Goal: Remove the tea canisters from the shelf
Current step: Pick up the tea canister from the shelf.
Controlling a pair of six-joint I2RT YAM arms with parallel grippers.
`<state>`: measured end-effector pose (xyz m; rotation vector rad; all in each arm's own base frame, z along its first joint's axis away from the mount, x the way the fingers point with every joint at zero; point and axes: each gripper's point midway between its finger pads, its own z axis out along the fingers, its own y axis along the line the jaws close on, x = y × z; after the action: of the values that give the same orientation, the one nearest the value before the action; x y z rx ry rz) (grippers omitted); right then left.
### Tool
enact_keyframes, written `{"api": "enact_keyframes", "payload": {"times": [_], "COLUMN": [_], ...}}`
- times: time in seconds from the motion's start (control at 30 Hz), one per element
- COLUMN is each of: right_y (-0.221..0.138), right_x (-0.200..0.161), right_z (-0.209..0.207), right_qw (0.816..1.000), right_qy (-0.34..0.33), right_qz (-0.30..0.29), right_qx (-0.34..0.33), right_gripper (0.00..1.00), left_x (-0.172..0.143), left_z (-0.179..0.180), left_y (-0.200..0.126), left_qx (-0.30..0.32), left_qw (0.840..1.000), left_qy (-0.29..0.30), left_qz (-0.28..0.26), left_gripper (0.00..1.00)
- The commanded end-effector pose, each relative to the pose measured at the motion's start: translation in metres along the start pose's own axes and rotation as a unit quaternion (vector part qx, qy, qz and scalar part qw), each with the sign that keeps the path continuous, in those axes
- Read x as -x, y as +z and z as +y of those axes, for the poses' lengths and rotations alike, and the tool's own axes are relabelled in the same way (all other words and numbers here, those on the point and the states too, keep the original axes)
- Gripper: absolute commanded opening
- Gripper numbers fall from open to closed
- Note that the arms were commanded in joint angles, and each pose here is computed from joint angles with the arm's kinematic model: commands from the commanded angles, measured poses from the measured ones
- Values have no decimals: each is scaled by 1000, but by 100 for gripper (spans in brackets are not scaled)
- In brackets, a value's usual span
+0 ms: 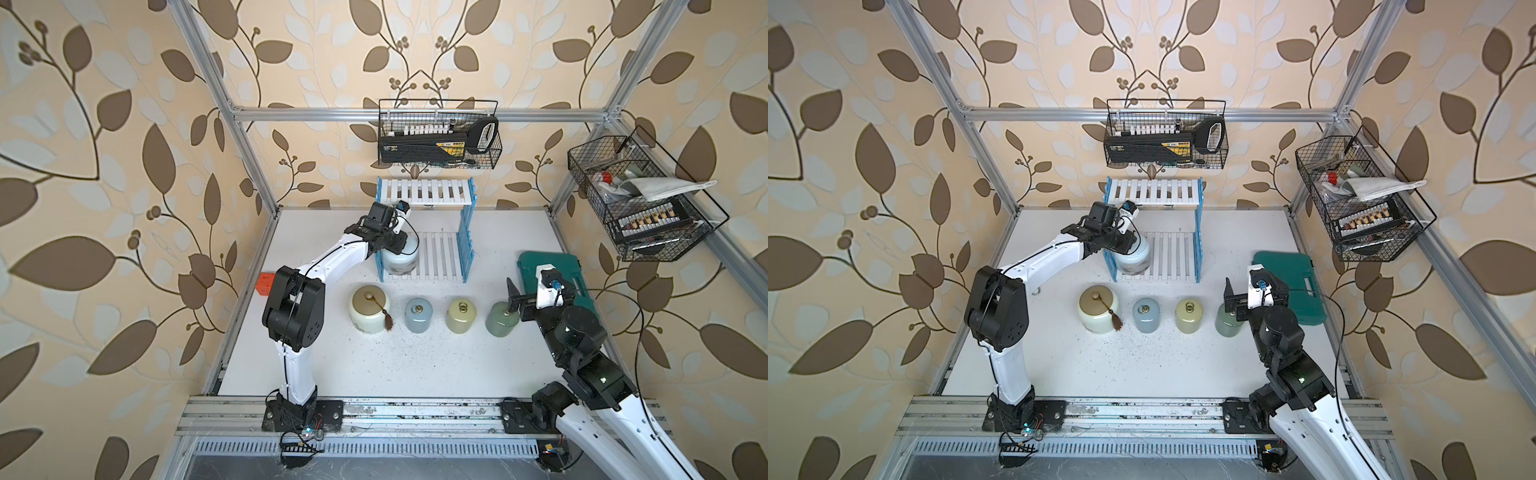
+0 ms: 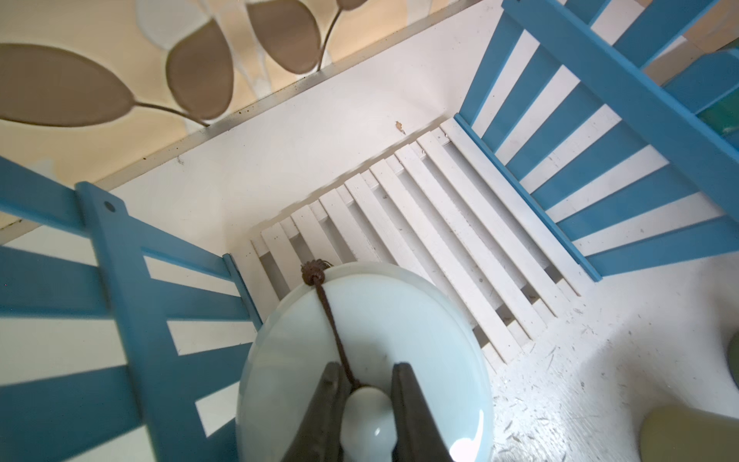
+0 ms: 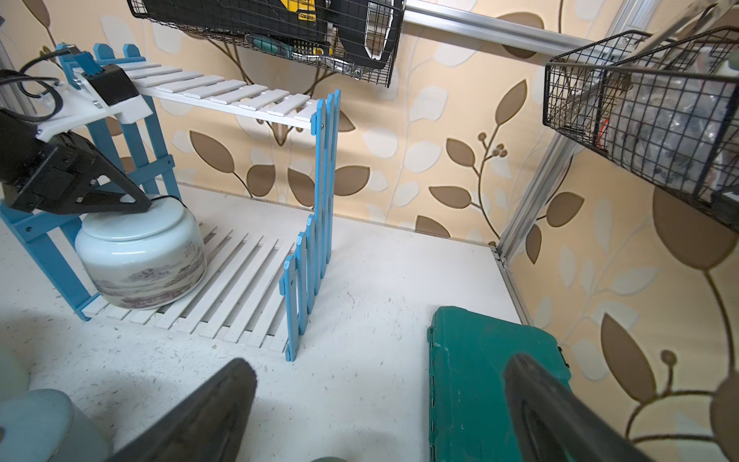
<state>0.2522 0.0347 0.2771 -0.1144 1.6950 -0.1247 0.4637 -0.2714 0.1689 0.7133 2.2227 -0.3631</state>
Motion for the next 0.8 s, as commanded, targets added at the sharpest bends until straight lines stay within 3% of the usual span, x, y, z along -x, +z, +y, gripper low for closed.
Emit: {"api": "enact_keyframes", "payload": {"times": [0.0, 0.23, 0.5, 0.77], "right_y": [1, 1, 0, 1], "right_x": [-5, -5, -5, -4], "right_z": [-3, -2, -5, -3], "right_qw": [1000, 1000, 1000, 1000], "right_qy": [0, 1, 1, 1], "right_qz": [2, 2, 0, -3], "right_qx": [-9, -8, -12, -8], "right_gripper": [99, 99, 99, 99], "left_x": [19, 61, 80, 96], "left_z": [0, -13, -26, -43], "left_y": [-21, -64, -93, -148], "left_qx": [12, -11, -42, -69], "left_qw": [1000, 997, 994, 988], "left_qy": [16, 29, 39, 57], "left_qz": [-22, -75, -97, -125], "left_gripper": [0, 0, 0, 0]}}
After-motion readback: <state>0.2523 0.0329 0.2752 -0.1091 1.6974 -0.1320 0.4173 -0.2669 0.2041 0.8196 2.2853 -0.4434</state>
